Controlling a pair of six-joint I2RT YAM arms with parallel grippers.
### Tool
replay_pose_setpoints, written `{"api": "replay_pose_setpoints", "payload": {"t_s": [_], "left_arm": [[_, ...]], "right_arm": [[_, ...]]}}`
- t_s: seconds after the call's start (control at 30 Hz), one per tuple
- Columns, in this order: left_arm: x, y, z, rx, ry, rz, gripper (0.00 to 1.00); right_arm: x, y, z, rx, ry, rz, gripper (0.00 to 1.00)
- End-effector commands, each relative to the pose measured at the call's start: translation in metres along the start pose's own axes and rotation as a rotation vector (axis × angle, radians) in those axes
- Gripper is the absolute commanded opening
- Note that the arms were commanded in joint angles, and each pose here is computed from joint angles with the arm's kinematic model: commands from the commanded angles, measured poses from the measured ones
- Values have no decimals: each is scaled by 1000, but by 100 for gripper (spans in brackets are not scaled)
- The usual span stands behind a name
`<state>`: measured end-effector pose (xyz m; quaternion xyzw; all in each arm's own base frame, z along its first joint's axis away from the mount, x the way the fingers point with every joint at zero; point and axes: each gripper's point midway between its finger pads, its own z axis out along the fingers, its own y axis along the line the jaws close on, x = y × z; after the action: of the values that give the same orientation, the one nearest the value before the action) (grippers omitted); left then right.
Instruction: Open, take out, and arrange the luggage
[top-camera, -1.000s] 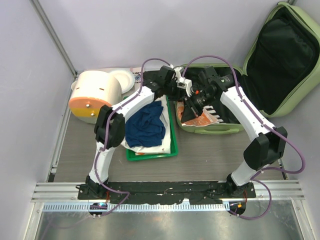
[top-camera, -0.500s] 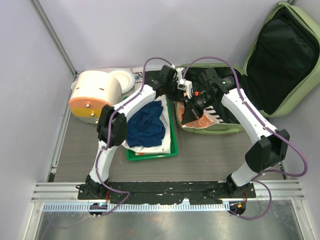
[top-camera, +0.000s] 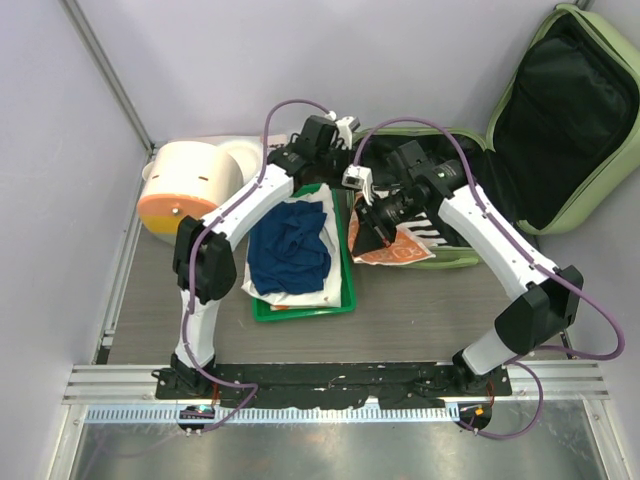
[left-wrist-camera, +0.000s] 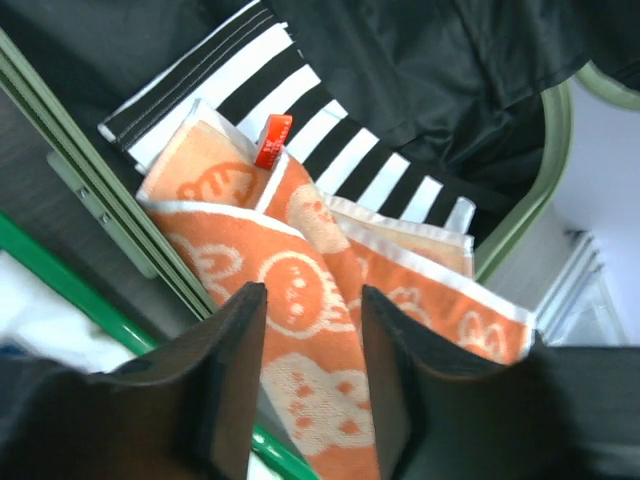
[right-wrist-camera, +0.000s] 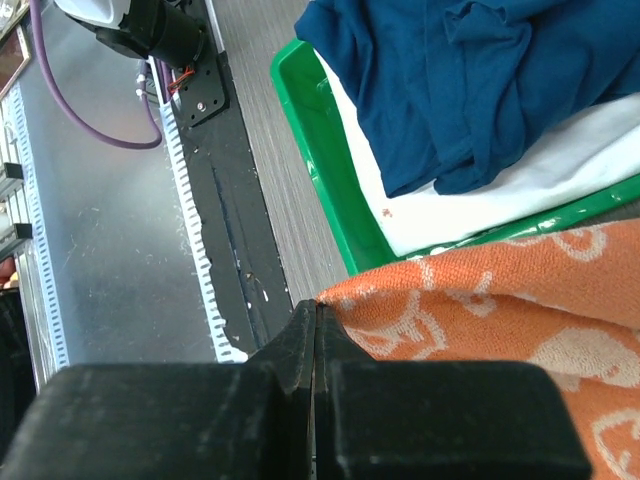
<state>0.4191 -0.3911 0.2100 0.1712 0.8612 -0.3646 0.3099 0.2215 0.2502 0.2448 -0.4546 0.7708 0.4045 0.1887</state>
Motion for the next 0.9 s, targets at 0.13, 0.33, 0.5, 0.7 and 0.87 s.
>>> {"api": "replay_pose_setpoints", "payload": {"t_s": [0.13,0.33,0.5,0.7,0.87], "left_arm": [[4,-31,-20,79,60,225,50],[33,-31,-7,107,151,220,37],[47,-29,4,132,206,241,40],[71,-15,10,72,297,295,41],[78,-3,11,0,322,335,38]], "right_arm": [[-11,-1,11,-9,-39,-30,1],[-10,0,15,16,-39,-99,1],[0,-5,20,64,-8,-139,1],[10,2,30,41,22,-158,1],[12,5,36,29,35,-163,1]]}}
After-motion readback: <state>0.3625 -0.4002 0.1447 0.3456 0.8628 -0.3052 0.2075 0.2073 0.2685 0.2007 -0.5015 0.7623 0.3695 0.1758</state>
